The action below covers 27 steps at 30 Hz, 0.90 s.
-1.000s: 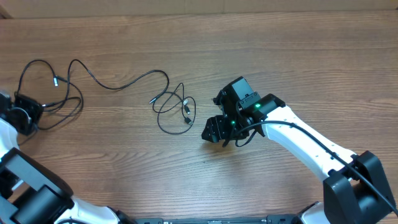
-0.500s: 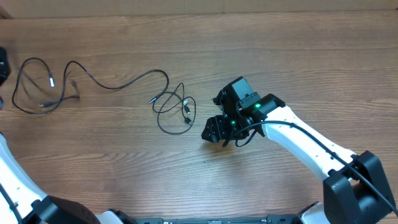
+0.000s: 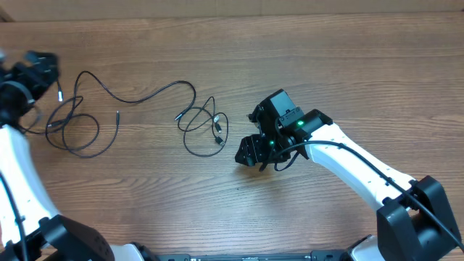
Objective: Untangle cables
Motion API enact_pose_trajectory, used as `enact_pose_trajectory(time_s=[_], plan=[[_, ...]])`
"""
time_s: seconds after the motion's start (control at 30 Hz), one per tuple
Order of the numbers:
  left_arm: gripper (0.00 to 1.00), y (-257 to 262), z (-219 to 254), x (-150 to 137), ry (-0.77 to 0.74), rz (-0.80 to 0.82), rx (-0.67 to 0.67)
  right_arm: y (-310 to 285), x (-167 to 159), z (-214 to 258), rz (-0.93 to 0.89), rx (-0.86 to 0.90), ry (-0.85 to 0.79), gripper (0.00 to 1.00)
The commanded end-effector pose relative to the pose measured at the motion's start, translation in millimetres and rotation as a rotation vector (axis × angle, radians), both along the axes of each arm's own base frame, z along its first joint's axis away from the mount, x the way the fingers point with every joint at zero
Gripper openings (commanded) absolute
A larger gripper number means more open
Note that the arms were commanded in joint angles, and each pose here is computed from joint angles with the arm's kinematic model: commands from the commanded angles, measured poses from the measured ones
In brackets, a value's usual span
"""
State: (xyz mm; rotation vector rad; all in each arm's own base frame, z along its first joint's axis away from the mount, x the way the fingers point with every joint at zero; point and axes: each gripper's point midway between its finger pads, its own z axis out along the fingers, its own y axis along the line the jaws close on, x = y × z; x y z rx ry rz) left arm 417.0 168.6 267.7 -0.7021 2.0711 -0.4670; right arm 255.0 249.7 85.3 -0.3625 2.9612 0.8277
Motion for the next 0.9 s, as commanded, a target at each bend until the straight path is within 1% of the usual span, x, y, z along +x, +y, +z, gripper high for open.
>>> enact_pose_trajectory(time_s=[0.0, 0.13, 0.17, 0.2, 0.23, 0.27, 0.3, 0.37, 0.53, 0.67, 0.73, 0.77, 0.8, 0.87], plan=[[0.93, -43.8, -23.6, 12.4, 0.074, -0.153, 0.108, 1.3, 0.1, 0.5, 0.009, 0.0, -0.01, 0.66], [0.96, -91.4, -61.6, 17.8, 0.195, -0.346, 0.256, 1.3, 0.0, 0.5, 0.009, 0.0, -0.01, 0.66], [0.96, -106.5, -79.0, 18.8, 0.247, -0.416, 0.316, 1.3, 0.0, 0.5, 0.009, 0.0, -0.01, 0.66], [0.96, -113.3, -90.7, 19.4, 0.284, -0.446, 0.35, 1.2, 0.0, 0.5, 0.009, 0.0, -0.009, 0.67], [0.97, -117.1, -99.9, 19.6, 0.316, -0.459, 0.371, 1.2, 0.0, 0.5, 0.009, 0.0, -0.009, 0.67], [1.0, -119.8, -109.8, 19.9, 0.351, -0.463, 0.39, 1.2, 0.0, 0.5, 0.009, 0.0, -0.009, 0.67], [1.0, -123.3, -125.1, 20.1, 0.403, -0.468, 0.415, 1.2, 0.0, 0.5, 0.009, 0.0, -0.009, 0.67], [1.0, -123.6, -139.1, 19.3, 0.454, -0.46, 0.426, 1.2, 0.0, 0.5, 0.009, 0.0, -0.009, 0.67], [1.0, -124.4, -161.4, 18.8, 0.518, -0.411, 0.36, 1.3, 0.0, 0.5, 0.009, 0.0, -0.009, 0.67], [1.0, -123.3, -163.5, 18.8, 0.529, -0.361, 0.315, 1.2, 0.0, 0.5, 0.007, 0.0, -0.008, 0.67], [1.0, -130.5, -162.6, 19.4, 0.523, -0.327, 0.233, 1.3, 0.1, 0.5, 0.006, 0.0, -0.008, 0.67], [1.0, -141.5, -160.9, 20.3, 0.506, -0.354, 0.183, 1.3, 0.1, 0.5, 0.006, 0.0, -0.008, 0.67], [1.0, -155.6, -158.0, 21.1, 0.478, -0.415, 0.145, 1.3, 0.1, 0.5, 0.005, 0.0, -0.008, 0.67], [1.0, -181.6, -151.2, 22.6, 0.418, -0.535, 0.099, 1.3, 0.1, 0.5, -0.001, 0.0, -0.004, 0.67]])
